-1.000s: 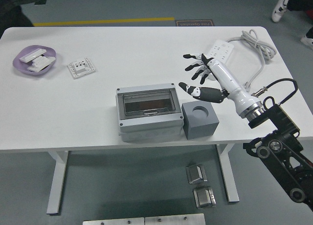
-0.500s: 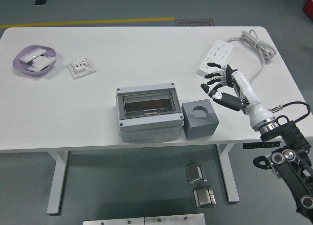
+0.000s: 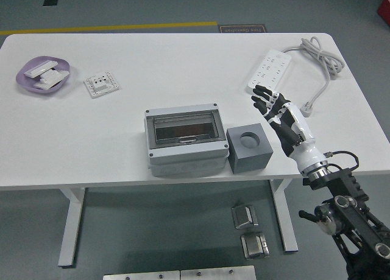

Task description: Pick up the cylinder from the cube,place it in the box,flap close box

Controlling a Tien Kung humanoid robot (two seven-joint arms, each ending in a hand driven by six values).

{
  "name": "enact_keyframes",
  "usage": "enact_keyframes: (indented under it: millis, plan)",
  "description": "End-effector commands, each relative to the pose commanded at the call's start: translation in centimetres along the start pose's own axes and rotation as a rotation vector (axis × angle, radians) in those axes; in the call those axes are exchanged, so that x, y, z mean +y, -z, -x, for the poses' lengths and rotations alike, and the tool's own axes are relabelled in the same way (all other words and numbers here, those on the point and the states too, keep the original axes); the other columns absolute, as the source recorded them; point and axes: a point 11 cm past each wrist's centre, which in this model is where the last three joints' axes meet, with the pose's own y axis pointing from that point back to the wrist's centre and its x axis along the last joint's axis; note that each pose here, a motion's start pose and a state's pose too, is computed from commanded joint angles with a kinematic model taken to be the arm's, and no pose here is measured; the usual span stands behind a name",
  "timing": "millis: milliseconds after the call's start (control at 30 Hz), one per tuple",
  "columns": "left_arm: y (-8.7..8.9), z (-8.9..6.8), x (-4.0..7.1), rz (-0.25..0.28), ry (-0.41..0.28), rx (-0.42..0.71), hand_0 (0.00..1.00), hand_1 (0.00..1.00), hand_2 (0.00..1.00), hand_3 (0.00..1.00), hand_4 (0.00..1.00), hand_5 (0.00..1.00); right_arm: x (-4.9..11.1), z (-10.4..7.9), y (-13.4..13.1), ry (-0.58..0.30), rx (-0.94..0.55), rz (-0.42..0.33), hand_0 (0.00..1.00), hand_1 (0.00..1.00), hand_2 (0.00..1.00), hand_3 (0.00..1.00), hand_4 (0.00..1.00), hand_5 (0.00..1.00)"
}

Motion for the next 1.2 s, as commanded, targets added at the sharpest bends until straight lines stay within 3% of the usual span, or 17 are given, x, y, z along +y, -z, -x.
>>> enact_keyframes:
  millis: [567,600,767,800,1167,1200]
  plan:
    - [0.7,0.5,-0.1,-0.029,0.018,-0.009,0.822,0.811,0.777,0.838,0.725,0.477,0.0,-0.2,-0.4,0.005,-0.073,0.030,0.955,0.901,0.895,0.880,0.983,0.683]
    - [0.8,0.6,-0.1,-0.033,0.020,-0.008,0.822,0.811,0.777,0.838,0.725,0.477,0.0,-0.4,-0.4,0.001,-0.078,0.030,0.998,0.944,0.972,0.937,0.998,0.860]
    - [1.1,0.9,-0.1,-0.060,0.033,-0.006,0.822,0.811,0.777,0.838,0.725,0.477,0.2,-1.0,-0.2,-0.014,-0.087,0.024,0.998,0.944,0.972,0.937,0.998,0.860]
    - [1.2,0.9,-0.1,-0.066,0.035,-0.005,0.822,0.811,0.777,0.838,0.725,0.477,0.2,-1.1,-0.2,-0.015,-0.085,0.024,0.998,0.946,0.977,0.952,0.998,0.998]
    - [1.9,1.0,0.1,-0.158,0.062,-0.007,0.822,0.811,0.777,0.838,0.725,0.477,0.1,-1.6,-0.1,0.014,-0.005,0.063,0.998,0.947,0.962,0.949,0.998,0.998]
    - [2.0,1.1,0.1,-0.167,0.067,-0.007,0.822,0.811,0.777,0.838,0.725,0.477,0.1,-1.6,0.0,0.014,-0.001,0.064,0.998,0.997,0.976,0.961,0.998,0.998]
